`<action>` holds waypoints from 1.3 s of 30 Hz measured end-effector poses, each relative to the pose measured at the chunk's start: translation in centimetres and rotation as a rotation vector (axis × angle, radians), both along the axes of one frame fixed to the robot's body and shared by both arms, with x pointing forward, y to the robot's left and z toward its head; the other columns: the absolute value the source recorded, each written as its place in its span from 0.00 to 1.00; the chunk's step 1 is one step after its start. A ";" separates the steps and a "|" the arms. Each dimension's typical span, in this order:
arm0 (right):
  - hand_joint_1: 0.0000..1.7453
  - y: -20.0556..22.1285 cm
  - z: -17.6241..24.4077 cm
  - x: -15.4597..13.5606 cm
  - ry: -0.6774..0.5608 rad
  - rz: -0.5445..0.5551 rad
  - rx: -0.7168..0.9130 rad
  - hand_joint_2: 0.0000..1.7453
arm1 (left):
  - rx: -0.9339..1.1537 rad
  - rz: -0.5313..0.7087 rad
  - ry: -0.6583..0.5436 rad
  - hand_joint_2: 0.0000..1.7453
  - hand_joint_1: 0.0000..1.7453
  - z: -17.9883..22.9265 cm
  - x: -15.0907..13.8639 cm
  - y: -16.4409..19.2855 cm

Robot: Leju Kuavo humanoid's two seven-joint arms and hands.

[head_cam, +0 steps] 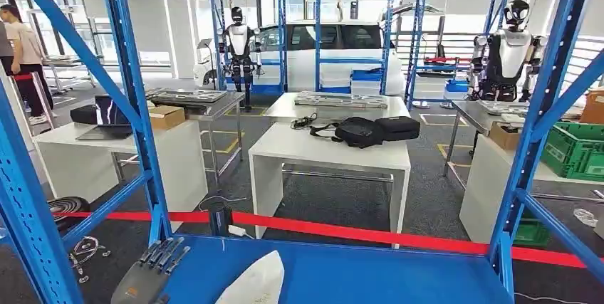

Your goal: Take the parts from the cabinet and place them on the table.

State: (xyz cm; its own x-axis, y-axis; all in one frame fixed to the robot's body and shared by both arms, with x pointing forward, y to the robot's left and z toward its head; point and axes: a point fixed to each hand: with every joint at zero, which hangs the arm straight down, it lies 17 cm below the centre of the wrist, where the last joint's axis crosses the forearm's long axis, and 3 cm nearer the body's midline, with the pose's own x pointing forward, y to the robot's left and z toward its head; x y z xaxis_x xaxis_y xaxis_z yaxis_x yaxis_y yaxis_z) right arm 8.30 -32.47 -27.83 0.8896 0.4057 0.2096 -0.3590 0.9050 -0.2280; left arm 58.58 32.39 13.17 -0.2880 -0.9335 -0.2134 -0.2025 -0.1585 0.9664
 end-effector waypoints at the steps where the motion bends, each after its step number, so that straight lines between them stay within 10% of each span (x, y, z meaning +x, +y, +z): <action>1: 0.00 0.0 0.0 0.0 -0.003 0.001 0.000 0.00 | 0.006 -0.007 0.012 1.00 0.00 -0.3 0.0 -0.4; 39: 0.00 -0.1 0.0 -0.2 -0.007 -0.062 -0.002 0.00 | -0.008 -0.189 0.169 1.00 0.00 -6.4 -3.2 -11.1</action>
